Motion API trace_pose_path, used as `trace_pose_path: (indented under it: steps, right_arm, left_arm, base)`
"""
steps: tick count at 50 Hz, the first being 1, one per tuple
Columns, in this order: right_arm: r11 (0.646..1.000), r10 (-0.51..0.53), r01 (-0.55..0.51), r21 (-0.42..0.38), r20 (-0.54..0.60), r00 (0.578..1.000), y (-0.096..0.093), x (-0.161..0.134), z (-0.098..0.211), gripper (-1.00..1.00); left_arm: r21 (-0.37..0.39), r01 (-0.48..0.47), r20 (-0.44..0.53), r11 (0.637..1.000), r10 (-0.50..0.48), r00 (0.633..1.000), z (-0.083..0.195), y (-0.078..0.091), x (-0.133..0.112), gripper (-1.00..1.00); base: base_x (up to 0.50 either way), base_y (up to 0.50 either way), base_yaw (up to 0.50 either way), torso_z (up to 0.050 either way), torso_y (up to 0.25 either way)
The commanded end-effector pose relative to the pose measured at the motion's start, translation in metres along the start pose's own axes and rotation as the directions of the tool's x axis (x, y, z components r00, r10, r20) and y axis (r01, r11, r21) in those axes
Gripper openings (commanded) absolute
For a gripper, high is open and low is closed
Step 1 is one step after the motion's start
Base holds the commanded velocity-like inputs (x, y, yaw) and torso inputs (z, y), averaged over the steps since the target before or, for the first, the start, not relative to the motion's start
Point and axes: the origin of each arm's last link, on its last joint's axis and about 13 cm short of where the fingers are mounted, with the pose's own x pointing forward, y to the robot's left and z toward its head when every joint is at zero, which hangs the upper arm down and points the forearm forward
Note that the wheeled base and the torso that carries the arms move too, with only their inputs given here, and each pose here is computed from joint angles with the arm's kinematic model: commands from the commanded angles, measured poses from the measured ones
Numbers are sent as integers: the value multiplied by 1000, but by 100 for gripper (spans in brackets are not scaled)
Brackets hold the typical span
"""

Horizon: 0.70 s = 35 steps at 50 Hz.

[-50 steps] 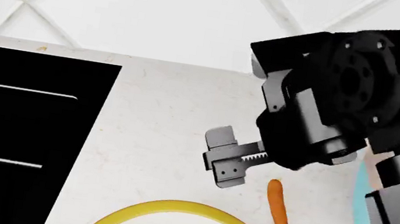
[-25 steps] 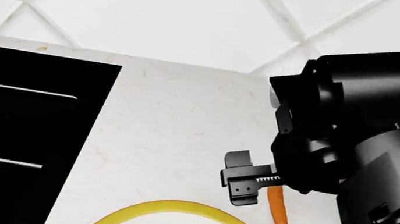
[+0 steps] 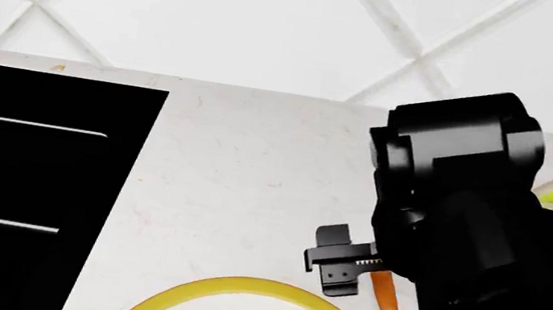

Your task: There is a mixed pile of frozen fruits and vegetables on the counter. Locate all the frozen vegetables and place the items in a bowl on the counter. Take all the frozen fruits and defrost them in a running sink.

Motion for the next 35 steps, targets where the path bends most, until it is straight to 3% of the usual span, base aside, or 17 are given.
trace_pose_path:
  steps: [1,4,5,13,23,35]
  right_arm:
    - [997,75,-74,24,-34,997,-1,27,-14,100]
    - [995,94,-93,20,-33,995,1,27,-13,100]
    - [995,102,-102,-15,-1,995,1,27,-10,-100]
    - [991,128,-126,-48,48,991,3,16,-3,-100]
    - [985,168,-158,-64,212,963,-3,-27,7,-100]
    - [980,193,-163,-112,356,914,-6,-67,-16,-100]
  left_arm:
    - [0,-4,-4,1000,4,1000,-2,2,-2,100]
    - [0,-6,-4,1000,6,1000,-2,3,-4,100]
    - [1,-6,-4,1000,6,1000,-2,4,-5,100]
    - [1,-4,-7,1000,4,1000,-3,3,-5,100]
    - [2,1,-9,1000,-1,1000,-4,5,-8,100]
    - [3,5,-15,1000,-5,1000,-6,0,-1,100]
  base:
    - [0,0,0,0,0]
    - [6,0,1,0,0]
    - [17,0,3,0,0]
    - [5,0,1,0,0]
    - [2,0,1,0,0]
    - [0,0,0,0,0]
